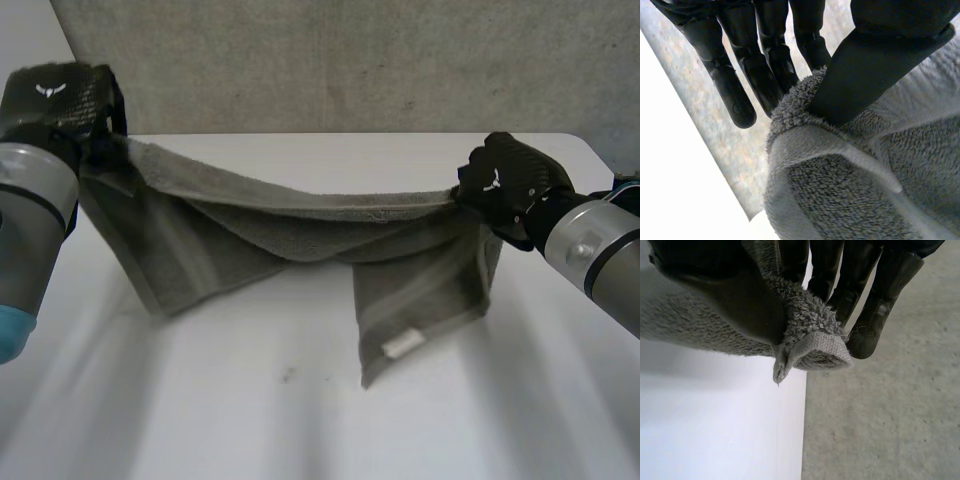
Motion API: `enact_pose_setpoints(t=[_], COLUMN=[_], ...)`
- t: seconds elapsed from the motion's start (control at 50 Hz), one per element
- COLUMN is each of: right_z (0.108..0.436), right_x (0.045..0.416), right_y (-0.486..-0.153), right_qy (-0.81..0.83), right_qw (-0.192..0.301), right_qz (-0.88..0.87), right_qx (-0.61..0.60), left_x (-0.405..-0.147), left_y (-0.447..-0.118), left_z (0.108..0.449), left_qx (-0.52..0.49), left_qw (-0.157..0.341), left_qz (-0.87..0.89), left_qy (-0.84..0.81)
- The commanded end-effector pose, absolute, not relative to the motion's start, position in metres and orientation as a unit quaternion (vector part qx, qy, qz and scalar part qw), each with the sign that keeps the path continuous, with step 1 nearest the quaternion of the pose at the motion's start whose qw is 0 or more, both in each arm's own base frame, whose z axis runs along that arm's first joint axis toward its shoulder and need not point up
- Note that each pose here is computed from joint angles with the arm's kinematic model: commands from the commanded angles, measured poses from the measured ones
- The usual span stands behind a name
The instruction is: Fold the towel.
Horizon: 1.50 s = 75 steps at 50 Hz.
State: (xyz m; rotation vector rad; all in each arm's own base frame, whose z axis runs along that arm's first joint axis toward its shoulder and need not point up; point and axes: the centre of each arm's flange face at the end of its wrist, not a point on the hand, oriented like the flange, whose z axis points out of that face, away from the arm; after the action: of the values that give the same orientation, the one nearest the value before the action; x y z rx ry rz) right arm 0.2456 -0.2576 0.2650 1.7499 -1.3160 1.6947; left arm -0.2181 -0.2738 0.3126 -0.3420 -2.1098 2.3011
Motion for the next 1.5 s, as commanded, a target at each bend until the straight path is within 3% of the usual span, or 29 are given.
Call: enact_pose_setpoints(t=[0.02, 0.12, 0.24, 0.3, 0.34, 0.4, 0.44, 0.5, 0.56, 0.84, 1.12, 1.5], right_z=[0.224, 0.197, 0.196, 0.2, 0.208, 0.214, 0.232, 0.24, 0.241, 0.246, 0.224, 0.198], right_x=[0.249, 0.245, 0.241, 0.239, 0.235, 0.23, 0.219, 0.213, 0.211, 0.216, 0.273, 0.299], right_y=[-0.244, -0.241, -0.249, -0.256, -0.266, -0.272, -0.279, -0.283, -0.285, -0.311, -0.325, -0.342], right_qy=[-0.457, -0.48, -0.507, -0.551, -0.623, -0.662, -0.712, -0.736, -0.742, -0.727, -0.678, -0.7], right_qw=[0.103, 0.067, 0.055, 0.027, -0.025, -0.053, -0.103, -0.147, -0.16, -0.113, 0.026, 0.029], right_qz=[0.574, 0.547, 0.55, 0.57, 0.591, 0.599, 0.611, 0.613, 0.613, 0.636, 0.64, 0.6], right_qx=[0.672, 0.683, 0.661, 0.609, 0.512, 0.447, 0.33, 0.248, 0.219, 0.234, 0.361, 0.386], left_x=[-0.212, -0.211, -0.211, -0.21, -0.21, -0.21, -0.209, -0.208, -0.208, -0.206, -0.206, -0.206], left_y=[-0.272, -0.269, -0.271, -0.272, -0.272, -0.272, -0.273, -0.272, -0.271, -0.264, -0.262, -0.263], left_z=[0.287, 0.269, 0.254, 0.255, 0.255, 0.255, 0.255, 0.256, 0.257, 0.253, 0.25, 0.25], left_qx=[-0.115, -0.122, -0.127, -0.126, -0.126, -0.125, -0.124, -0.123, -0.123, -0.125, -0.127, -0.126], left_qw=[-0.009, -0.013, -0.015, -0.016, -0.016, -0.016, -0.017, -0.018, -0.017, -0.018, -0.018, -0.019], left_qz=[0.705, 0.685, 0.668, 0.669, 0.669, 0.669, 0.67, 0.671, 0.67, 0.666, 0.662, 0.662], left_qy=[-0.699, -0.718, -0.733, -0.732, -0.732, -0.732, -0.732, -0.731, -0.732, -0.735, -0.739, -0.739])
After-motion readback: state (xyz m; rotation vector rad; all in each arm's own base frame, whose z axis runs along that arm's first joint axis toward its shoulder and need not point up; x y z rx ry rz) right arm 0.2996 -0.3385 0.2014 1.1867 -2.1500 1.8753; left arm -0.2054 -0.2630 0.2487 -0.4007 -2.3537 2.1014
